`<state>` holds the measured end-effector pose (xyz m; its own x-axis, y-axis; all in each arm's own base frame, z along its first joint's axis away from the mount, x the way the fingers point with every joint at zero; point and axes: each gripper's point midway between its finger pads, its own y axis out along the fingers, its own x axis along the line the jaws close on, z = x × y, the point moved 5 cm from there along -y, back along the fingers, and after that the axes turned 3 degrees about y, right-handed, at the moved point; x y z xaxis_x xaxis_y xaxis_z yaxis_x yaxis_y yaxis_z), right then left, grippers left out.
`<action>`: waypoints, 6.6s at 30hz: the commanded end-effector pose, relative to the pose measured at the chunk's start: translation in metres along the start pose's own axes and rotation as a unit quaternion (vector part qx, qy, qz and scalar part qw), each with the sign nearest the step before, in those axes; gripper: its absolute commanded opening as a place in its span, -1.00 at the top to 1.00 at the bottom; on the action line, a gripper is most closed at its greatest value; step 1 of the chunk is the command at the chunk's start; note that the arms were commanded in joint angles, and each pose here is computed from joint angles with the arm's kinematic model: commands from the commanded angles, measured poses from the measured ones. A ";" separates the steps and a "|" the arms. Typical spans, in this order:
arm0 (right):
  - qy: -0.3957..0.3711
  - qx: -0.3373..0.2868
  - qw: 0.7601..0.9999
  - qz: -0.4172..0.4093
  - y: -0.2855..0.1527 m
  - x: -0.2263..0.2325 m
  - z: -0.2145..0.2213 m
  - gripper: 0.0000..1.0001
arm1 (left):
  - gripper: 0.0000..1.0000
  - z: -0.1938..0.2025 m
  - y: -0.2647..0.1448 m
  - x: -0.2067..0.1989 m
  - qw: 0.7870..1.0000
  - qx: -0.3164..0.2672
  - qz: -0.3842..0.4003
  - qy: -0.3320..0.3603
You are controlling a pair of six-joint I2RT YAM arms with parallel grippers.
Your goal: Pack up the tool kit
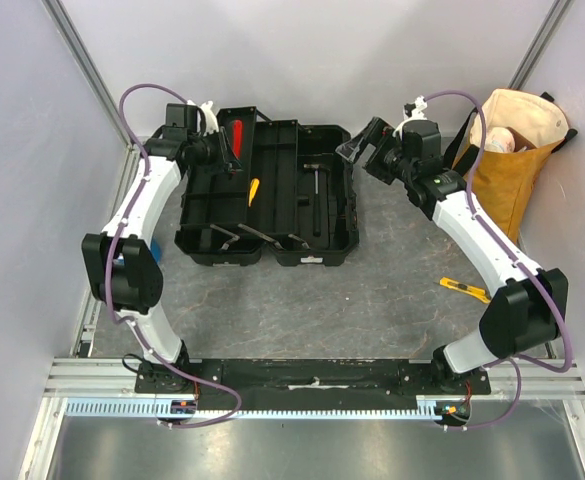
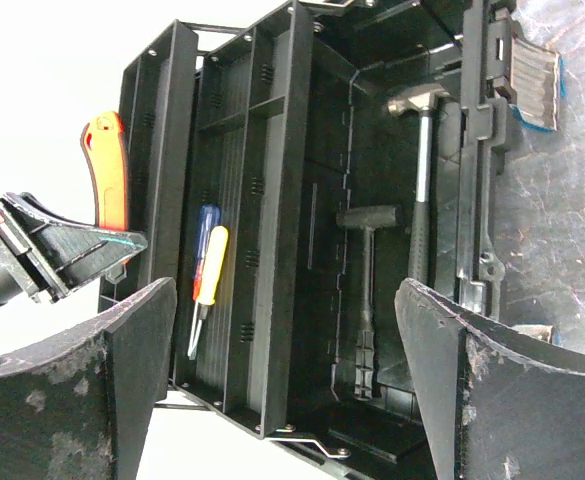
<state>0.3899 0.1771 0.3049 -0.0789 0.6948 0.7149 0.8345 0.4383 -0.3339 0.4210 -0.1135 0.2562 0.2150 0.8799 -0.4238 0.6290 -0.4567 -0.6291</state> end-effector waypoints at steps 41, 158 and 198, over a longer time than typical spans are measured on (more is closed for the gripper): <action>0.100 -0.041 0.894 0.435 -0.052 -0.179 0.018 -0.87 | -0.20 -0.062 -0.077 -0.006 0.986 -0.135 -0.068 0.073; 0.002 0.002 0.996 -0.088 -0.027 0.049 -0.006 -0.96 | 0.96 0.022 -0.003 -0.213 0.959 -0.008 0.242 0.147; -0.018 0.016 1.000 0.006 -0.007 0.000 0.009 -0.96 | 0.43 -0.008 0.008 -0.008 0.995 0.027 0.031 -0.087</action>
<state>0.3744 0.1817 0.3056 -0.0948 0.7081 0.6997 0.8092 0.4642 -0.3602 0.4250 -0.1236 0.2464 0.1191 0.8210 -0.5584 0.5533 -0.5219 -0.6493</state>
